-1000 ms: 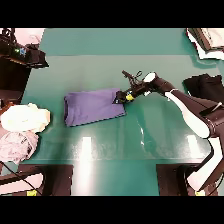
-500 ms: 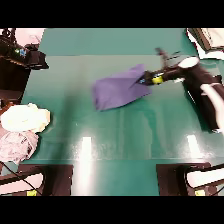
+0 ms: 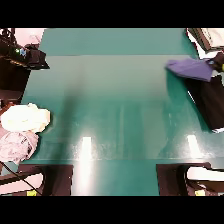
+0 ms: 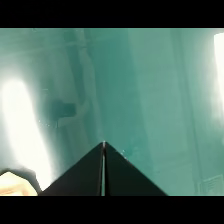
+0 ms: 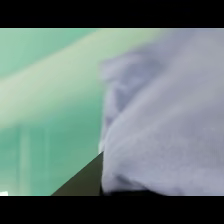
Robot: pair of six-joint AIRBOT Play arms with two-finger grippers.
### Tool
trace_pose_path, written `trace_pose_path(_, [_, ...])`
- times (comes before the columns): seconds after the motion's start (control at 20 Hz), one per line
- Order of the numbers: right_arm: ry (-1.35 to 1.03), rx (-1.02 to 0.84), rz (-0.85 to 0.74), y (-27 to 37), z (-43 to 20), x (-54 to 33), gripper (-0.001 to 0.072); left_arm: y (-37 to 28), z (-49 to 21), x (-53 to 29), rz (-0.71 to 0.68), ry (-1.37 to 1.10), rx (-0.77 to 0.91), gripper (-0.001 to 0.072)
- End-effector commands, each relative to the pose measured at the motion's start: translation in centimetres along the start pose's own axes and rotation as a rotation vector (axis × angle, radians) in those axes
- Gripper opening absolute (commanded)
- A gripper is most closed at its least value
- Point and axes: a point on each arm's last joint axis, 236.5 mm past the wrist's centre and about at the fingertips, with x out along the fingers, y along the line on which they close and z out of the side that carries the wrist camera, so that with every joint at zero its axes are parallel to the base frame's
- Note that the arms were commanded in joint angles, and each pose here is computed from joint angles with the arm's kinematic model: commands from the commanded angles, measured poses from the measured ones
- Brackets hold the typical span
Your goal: Fold the shirts.
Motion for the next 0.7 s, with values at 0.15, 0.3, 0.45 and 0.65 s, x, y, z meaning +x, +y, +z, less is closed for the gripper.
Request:
trace_pose_path(0.15, [-0.158, 0.017, -0.082, -3.3, 4.6, -2.7, 0.0013, -0.2, 0.0, 0.0, -0.006, 0.0, -0.005, 0.0026])
trace_pose_path(0.3, [-0.154, -0.037, -0.044, -0.8, 6.0, -4.3, 0.0012, -0.2, 0.0, 0.0, -0.006, 0.0, -0.003, 0.0026])
trace_pose_path(0.45, [-0.171, -0.107, -0.074, 0.4, 7.7, -7.2, 0.0012, -0.2, -0.1, 0.0, -0.007, 0.006, -0.001, 0.0026])
trace_pose_path(0.65, [-0.16, -0.135, -0.182, -0.3, 6.9, -11.5, 0.0012, -0.3, -1.1, -0.1, -0.012, 0.048, 0.007, 0.0026])
